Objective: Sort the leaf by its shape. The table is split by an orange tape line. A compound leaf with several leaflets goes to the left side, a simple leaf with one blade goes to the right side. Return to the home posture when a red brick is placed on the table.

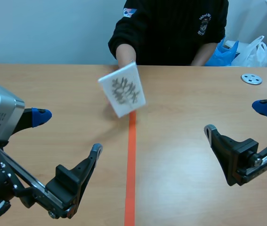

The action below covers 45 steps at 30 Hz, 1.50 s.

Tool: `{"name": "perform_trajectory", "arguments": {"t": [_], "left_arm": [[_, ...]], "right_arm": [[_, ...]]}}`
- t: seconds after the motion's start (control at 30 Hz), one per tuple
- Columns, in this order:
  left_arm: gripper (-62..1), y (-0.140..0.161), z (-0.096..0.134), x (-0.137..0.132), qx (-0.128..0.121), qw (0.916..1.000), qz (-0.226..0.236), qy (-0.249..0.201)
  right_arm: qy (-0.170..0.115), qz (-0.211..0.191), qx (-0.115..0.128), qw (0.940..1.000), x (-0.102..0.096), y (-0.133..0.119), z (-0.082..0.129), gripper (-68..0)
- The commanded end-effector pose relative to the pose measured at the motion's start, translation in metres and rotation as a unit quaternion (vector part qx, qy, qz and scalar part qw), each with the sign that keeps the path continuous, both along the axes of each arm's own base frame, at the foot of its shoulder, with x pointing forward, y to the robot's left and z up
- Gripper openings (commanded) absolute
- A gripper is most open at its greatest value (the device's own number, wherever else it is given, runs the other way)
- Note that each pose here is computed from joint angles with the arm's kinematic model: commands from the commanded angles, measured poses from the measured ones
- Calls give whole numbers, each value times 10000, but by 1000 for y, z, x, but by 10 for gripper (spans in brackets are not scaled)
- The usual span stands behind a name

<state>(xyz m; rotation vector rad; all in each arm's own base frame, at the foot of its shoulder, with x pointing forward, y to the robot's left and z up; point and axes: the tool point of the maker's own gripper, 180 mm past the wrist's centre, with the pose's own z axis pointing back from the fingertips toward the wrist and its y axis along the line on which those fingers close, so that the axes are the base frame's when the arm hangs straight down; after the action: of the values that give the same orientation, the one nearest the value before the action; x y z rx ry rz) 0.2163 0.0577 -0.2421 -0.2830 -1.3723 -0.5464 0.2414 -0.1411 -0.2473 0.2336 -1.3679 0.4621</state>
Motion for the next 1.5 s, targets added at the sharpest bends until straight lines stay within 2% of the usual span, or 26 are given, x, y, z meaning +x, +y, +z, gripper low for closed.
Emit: {"name": "perform_trajectory", "arguments": {"t": [0.0,1.17,1.2,1.3,1.47], "left_arm": [[14,-2,8,1,-106,9999,23,-92],[14,-2,7,1,-89,9999,29,-74],[7,-1,7,1,-82,9999,30,-61],[-71,-1,6,1,-69,10000,33,-43],[-149,1,-3,-1,52,9998,65,181]], "right_arm": [[-177,2,30,9998,3,-1,10,4],[-161,-1,29,9999,3,-1,9,4],[-151,-1,30,9999,2,-1,8,4],[-124,1,29,9999,1,-1,7,4],[-53,12,18,10000,-3,-2,5,4]]}}
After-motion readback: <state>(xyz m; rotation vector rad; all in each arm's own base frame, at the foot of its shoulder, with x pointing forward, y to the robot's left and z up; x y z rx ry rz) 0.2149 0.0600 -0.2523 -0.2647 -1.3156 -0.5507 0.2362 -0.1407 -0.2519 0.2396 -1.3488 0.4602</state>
